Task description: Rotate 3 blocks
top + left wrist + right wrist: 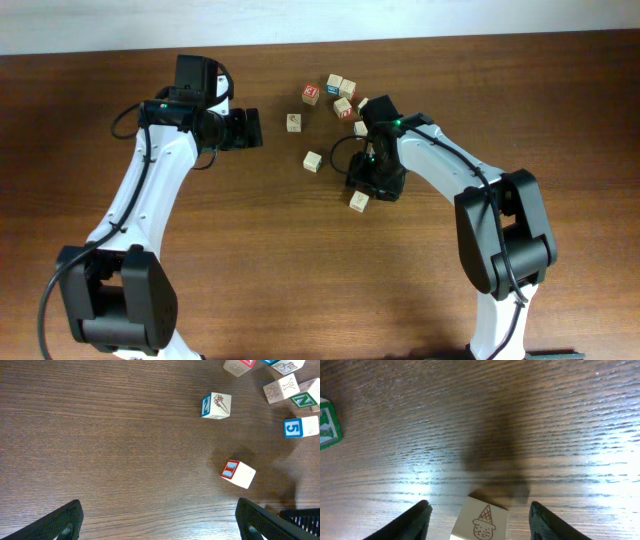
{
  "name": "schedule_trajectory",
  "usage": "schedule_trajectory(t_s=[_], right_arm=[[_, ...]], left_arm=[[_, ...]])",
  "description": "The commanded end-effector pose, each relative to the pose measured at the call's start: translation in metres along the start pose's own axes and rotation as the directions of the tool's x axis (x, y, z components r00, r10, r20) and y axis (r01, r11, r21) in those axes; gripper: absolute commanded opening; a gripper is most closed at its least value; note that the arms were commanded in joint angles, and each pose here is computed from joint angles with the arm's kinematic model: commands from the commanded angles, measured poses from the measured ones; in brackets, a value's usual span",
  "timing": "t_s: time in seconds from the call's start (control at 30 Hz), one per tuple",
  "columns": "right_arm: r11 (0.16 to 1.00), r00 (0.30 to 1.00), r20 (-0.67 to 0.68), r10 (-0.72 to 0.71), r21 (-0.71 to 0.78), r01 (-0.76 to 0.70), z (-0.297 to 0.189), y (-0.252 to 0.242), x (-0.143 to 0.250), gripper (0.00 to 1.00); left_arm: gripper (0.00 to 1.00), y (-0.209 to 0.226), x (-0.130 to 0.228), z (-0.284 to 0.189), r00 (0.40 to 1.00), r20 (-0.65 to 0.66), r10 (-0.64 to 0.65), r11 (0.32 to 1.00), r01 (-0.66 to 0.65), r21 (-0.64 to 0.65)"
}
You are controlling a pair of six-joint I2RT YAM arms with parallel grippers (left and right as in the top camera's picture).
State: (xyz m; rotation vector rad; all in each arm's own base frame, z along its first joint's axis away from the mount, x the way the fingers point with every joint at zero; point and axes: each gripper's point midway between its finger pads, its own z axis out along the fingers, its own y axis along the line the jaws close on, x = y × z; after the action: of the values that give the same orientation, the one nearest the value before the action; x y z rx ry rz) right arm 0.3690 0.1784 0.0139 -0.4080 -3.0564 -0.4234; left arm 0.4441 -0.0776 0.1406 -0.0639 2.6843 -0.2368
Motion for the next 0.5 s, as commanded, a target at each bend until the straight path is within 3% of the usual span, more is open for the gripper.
schedule_trajectory(t_s=[0.0,0.1,0.2,0.37,0.47], right_arm=[[0.988,0.985,0.084,-0.15,-0.01,0.151,-0.023,0.021,-0.022,0.73],[0.946,0.929,0.206,-0.308,-0.041,0.323,-0.054,0.053,-0.05,0.76],[0.921,0.885,0.314,-0.344,-0.07,0.383,-0.072,0.08,-0.068,0.76],[0.945,0.91,0.343,-0.235,-0.139,0.296,-0.055,0.107,-0.072,0.75],[0.977,0.93,0.34,-0.139,-0.104,0.184,-0.032,0.107,-0.071,0.75]], left_arm=[[0.97,0.0,-0.005,0.0,1.0,0.01,-0.011,1.0,0.011,-0.008],[0.99,0.0,-0.007,0.0,1.0,0.018,-0.01,1.0,0.01,-0.006],[1.0,-0.001,-0.01,0.0,1.0,0.028,-0.009,1.0,0.009,-0.004],[0.99,0.019,-0.019,-0.002,0.998,0.066,-0.009,0.996,0.015,-0.087],[0.99,0.035,-0.025,-0.004,0.995,0.089,-0.036,0.993,0.046,-0.109]])
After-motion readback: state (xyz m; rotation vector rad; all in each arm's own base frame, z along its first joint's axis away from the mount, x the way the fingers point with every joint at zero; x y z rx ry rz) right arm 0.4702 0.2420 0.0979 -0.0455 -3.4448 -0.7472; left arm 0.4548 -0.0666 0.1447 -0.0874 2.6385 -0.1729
